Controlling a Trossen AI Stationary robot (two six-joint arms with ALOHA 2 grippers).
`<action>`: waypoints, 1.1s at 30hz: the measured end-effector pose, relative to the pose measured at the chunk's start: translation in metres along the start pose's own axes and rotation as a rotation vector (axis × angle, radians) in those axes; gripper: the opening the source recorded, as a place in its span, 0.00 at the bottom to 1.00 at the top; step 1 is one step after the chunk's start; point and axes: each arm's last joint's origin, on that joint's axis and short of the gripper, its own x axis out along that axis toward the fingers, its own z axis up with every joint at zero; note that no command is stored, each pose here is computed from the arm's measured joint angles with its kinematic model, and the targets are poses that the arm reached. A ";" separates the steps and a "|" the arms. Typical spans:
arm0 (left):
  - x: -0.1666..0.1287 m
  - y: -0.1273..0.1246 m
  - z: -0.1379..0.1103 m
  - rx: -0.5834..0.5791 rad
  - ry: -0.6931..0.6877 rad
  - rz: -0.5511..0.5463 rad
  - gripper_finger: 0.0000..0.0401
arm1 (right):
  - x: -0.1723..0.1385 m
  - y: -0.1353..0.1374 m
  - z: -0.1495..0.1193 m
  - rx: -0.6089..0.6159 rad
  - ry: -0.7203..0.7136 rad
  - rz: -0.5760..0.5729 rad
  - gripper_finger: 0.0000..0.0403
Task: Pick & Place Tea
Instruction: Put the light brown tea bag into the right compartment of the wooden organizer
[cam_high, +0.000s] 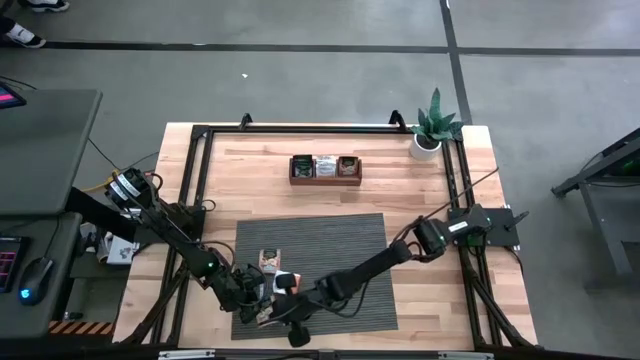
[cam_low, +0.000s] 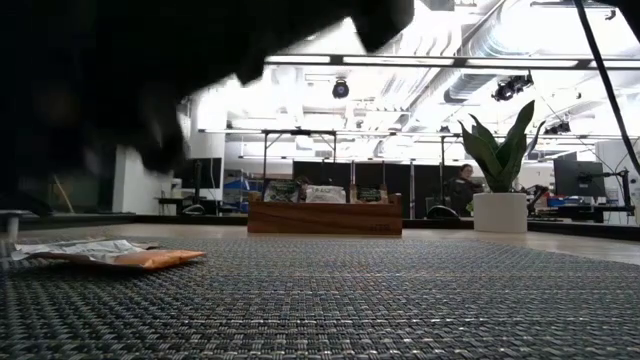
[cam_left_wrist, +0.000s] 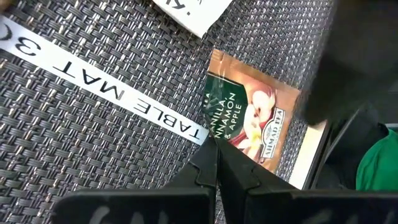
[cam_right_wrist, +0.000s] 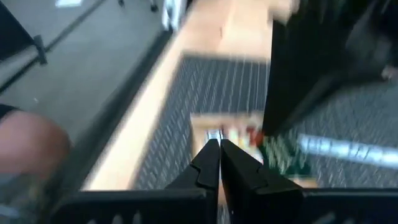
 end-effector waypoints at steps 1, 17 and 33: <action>0.000 0.000 0.000 0.000 -0.001 0.000 0.00 | -0.004 0.001 0.006 -0.005 -0.016 0.006 0.03; 0.000 0.000 0.000 0.010 -0.002 -0.002 0.00 | -0.086 0.017 0.066 -0.175 0.122 0.030 0.03; -0.016 -0.004 0.005 0.072 -0.074 -0.009 0.00 | -0.118 0.003 -0.008 -0.135 0.504 0.008 0.03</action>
